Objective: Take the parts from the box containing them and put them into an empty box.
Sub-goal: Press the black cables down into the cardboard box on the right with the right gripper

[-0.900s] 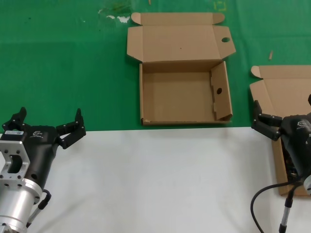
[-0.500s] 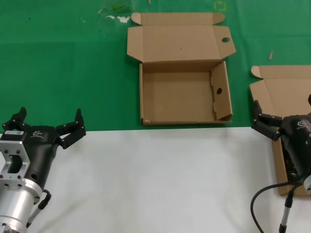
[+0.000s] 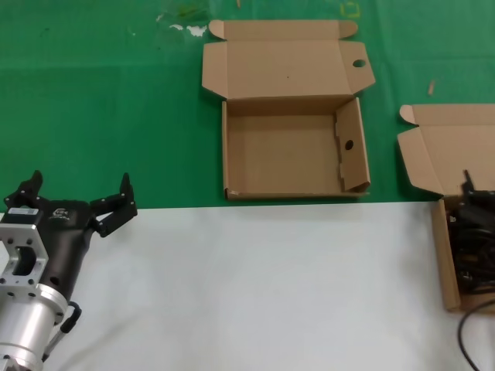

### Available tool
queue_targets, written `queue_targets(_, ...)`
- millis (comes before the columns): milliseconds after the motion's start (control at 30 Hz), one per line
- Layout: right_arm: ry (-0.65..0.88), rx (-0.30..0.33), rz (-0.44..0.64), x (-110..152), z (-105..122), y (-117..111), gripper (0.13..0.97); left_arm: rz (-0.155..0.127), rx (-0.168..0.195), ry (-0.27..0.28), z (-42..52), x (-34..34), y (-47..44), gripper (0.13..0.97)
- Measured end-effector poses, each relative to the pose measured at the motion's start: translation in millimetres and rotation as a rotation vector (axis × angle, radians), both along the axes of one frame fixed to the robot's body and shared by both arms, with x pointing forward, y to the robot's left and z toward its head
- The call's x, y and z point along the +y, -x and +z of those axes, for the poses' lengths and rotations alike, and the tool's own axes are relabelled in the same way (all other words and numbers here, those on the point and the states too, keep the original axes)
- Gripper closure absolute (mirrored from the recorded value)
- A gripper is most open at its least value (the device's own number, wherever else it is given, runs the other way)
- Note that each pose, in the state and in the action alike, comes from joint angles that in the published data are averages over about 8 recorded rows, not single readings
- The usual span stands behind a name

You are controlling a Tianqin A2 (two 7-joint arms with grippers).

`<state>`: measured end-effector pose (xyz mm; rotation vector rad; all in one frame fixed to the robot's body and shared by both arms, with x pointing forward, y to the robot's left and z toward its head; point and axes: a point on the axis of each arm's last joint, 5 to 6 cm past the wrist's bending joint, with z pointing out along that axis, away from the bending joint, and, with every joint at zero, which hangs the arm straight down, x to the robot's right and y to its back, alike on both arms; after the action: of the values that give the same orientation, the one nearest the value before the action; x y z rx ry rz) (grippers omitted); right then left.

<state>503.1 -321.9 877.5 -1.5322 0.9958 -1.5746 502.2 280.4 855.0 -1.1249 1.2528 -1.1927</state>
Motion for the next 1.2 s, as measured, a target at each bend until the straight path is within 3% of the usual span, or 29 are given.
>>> queue_targets(200,0.201,0.069,0.028,-21.9,18.7,14.0,0.13,0.0,0.0,0.0,0.0,0.0,0.0,0.132)
queue_targets(533,0.64,0.194,0.17,-51.2,53.6,43.1,0.13,0.0,0.0,0.0,0.0,0.0,0.0,0.132)
queue_targets(833,1.068,0.259,0.252,-82.3,70.0,45.3,0.13,0.0,0.0,0.0,0.0,0.0,0.0,0.132)
queue_targets(1200,1.267,0.372,0.309,-99.6,72.8,49.5,0.13,0.0,0.0,0.0,0.0,0.0,0.0,0.132)
